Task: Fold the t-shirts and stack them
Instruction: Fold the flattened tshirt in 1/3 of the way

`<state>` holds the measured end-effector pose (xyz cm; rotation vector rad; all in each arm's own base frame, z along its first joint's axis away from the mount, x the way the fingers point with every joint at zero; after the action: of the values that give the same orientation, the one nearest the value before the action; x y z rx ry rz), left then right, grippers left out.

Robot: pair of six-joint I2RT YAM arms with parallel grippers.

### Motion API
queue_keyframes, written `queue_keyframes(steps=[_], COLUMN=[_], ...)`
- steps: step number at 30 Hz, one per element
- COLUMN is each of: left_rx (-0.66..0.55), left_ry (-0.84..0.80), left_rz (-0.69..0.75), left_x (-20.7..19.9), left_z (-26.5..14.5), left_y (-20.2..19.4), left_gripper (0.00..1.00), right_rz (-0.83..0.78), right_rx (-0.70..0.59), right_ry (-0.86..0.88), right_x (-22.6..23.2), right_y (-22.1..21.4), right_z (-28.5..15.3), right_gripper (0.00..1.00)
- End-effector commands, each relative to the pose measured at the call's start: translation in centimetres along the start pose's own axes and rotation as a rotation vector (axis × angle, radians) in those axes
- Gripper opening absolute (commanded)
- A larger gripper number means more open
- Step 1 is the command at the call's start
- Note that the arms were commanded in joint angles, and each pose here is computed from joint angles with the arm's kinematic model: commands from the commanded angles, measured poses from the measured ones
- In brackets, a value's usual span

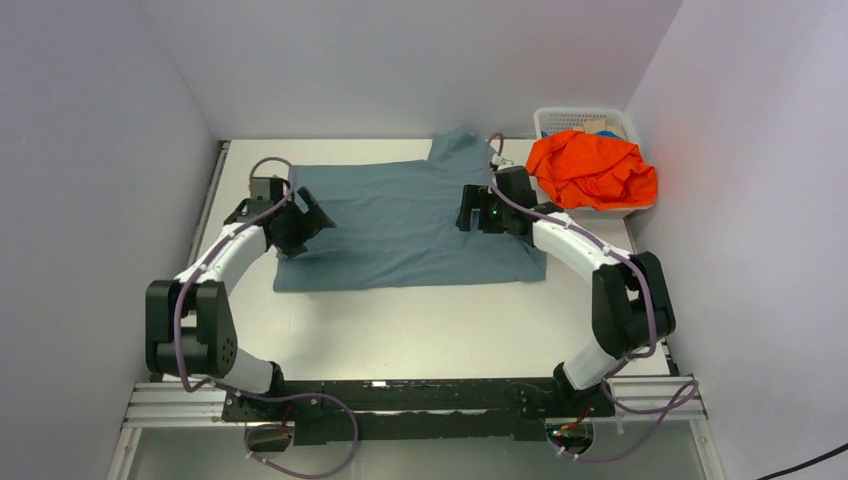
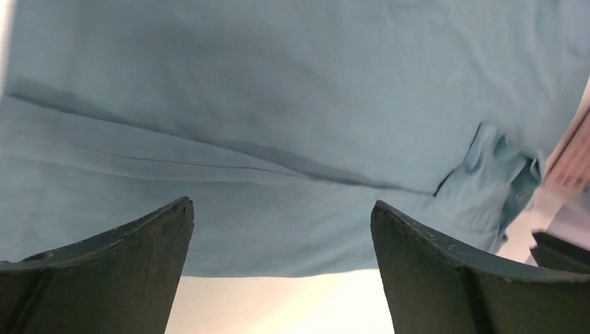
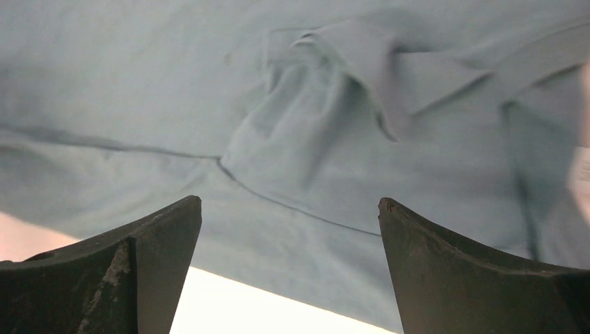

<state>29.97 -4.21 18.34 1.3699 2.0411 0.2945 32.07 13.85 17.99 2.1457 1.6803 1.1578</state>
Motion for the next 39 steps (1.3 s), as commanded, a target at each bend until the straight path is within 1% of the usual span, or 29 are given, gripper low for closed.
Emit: queue_keyframes(steps=[1,4,6,9,13,15,18,21,25,28,31,33,37,39], left_rx=[0.09,0.136,0.156,0.179,0.187,0.183,0.175,0.162,0.108,0.068,0.067,0.085,0.195,0.223], left_ry=[-0.094,-0.072,-0.042,0.012,0.046,0.045,0.051,0.05,0.015,-0.001,-0.023,-0.03,-0.033,-0.019], left_rz=[0.069,0.062,0.062,0.062,0.05,0.052,0.073,0.082,0.098,0.112,0.106,0.103,0.094,0.089], left_x=[-0.6,0.1,0.7,1.6,2.5,2.6,2.5,2.2,1.3,0.7,0.6,0.6,1.0,1.5], left_z=[2.2,3.4,4.1,4.8,5.3,5.1,4.7,4.3,3.2,2.7,3.5,4.4,6.3,6.7], left_y=[-1.5,-2.6,-3.1,-3.4,-3.3,-3.2,-2.6,-2.1,-1.0,-0.4,-0.3,-0.3,-1.1,-1.9], left_gripper=[0.99,1.0,1.0,0.99,0.99,0.99,0.99,0.99,0.99,1.0,0.99,0.99,0.99,1.0], right_rz=[0.041,0.036,0.035,0.048,0.139,0.162,0.166,0.13,0.103,0.067,0.034,0.024,0.055,0.066], right_rx=[0.028,0.023,-0.013,-0.103,-0.202,-0.244,-0.218,-0.188,-0.136,-0.079,-0.022,-0.001,0.056,0.065], right_ry=[0.141,0.151,0.114,0.024,0.002,-0.046,-0.076,-0.056,-0.028,-0.036,-0.071,-0.084,-0.076,-0.153], right_x=[1.7,2.1,2.0,1.5,0.1,-0.9,-1.8,-1.8,-1.4,-0.6,0.2,0.7,0.1,-1.2], right_y=[0.1,0.7,1.5,4.1,8.1,9.6,10.4,9.6,7.6,4.9,1.1,-0.8,-3.2,-4.2], right_z=[2.4,4.5,6.1,8.9,11.3,12.1,12.0,9.9,5.7,3.5,3.0,3.1,3.8,4.1], right_gripper=[1.0,1.0,1.0,1.0,1.0,1.0,1.0,1.0,1.0,1.0,1.0,1.0,1.0,1.0])
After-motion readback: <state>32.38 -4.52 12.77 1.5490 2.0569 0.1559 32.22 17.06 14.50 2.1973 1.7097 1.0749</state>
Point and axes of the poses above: each gripper's point midway between its finger pads, its own z axis out along the fingers, its own x axis along the line the jaws close on, y = z × x, the point moved 10 cm from there along -z, back along the fingers, and after that the axes turned 15 degrees about z, right-handed, at the moved point
